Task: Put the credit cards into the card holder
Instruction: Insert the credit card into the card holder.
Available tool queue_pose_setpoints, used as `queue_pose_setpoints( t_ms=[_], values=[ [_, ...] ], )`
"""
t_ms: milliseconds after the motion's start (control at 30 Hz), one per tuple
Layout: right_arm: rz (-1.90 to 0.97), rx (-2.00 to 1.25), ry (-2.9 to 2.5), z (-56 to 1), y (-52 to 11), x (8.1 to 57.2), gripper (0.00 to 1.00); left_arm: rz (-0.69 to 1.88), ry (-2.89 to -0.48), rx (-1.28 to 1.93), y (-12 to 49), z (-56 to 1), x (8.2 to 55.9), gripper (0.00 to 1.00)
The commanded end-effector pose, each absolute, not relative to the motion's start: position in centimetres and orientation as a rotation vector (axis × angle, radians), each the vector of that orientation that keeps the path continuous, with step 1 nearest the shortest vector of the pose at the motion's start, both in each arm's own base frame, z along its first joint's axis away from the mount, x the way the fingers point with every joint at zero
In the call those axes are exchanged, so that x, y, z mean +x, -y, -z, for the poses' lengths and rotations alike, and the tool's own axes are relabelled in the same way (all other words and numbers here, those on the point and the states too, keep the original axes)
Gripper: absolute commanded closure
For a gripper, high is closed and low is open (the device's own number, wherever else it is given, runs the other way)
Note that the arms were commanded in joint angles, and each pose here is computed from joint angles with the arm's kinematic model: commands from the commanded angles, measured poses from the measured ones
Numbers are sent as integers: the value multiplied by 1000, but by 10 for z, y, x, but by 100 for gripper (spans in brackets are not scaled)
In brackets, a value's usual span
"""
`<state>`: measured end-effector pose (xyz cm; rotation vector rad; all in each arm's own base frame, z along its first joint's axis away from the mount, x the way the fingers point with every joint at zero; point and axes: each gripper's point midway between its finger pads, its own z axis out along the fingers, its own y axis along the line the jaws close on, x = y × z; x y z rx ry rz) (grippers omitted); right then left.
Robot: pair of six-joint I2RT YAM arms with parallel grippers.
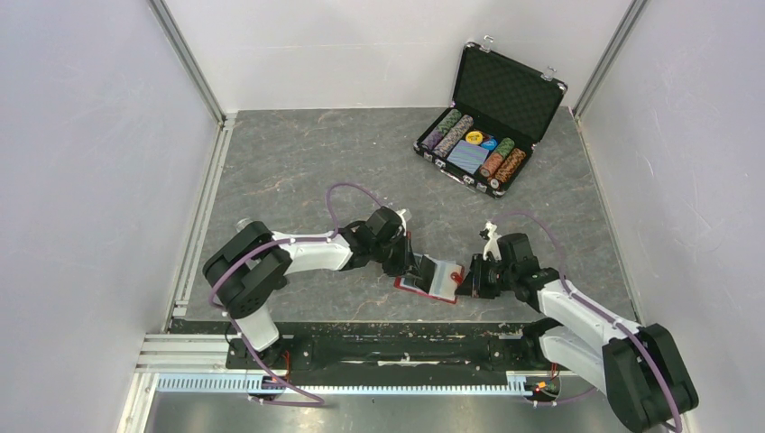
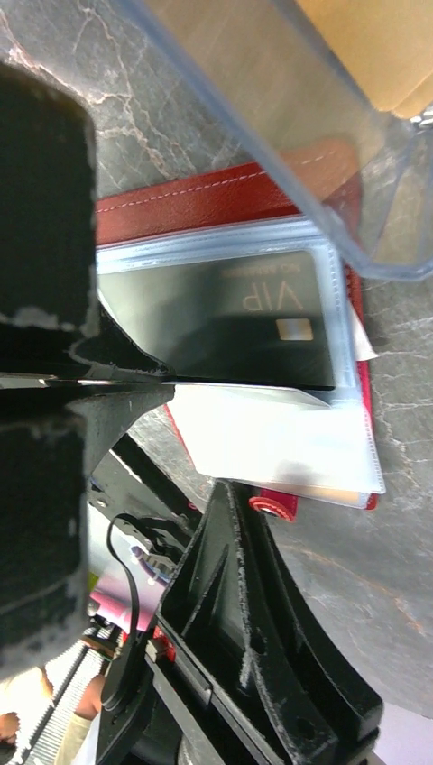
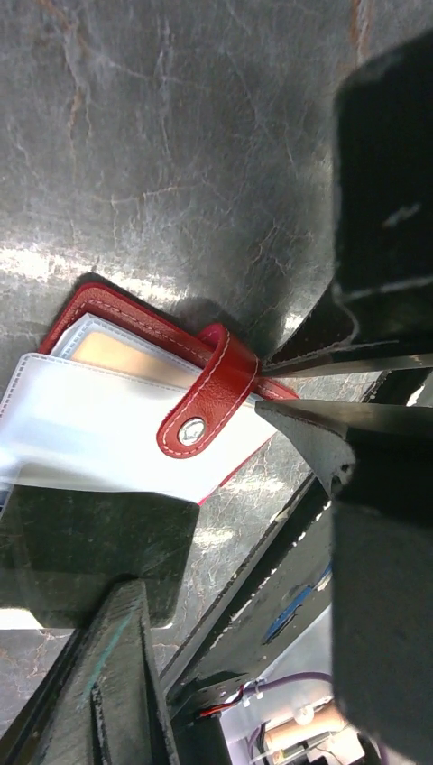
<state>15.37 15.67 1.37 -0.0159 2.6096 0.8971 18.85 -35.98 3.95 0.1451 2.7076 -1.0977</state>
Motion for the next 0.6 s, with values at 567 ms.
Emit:
queue_pose_setpoints(
  t_ms=[567],
  values=[
    [-819,-33,-2658,3,-148,145,84,1101,-2582,125,356,-82,213,98]
  ],
)
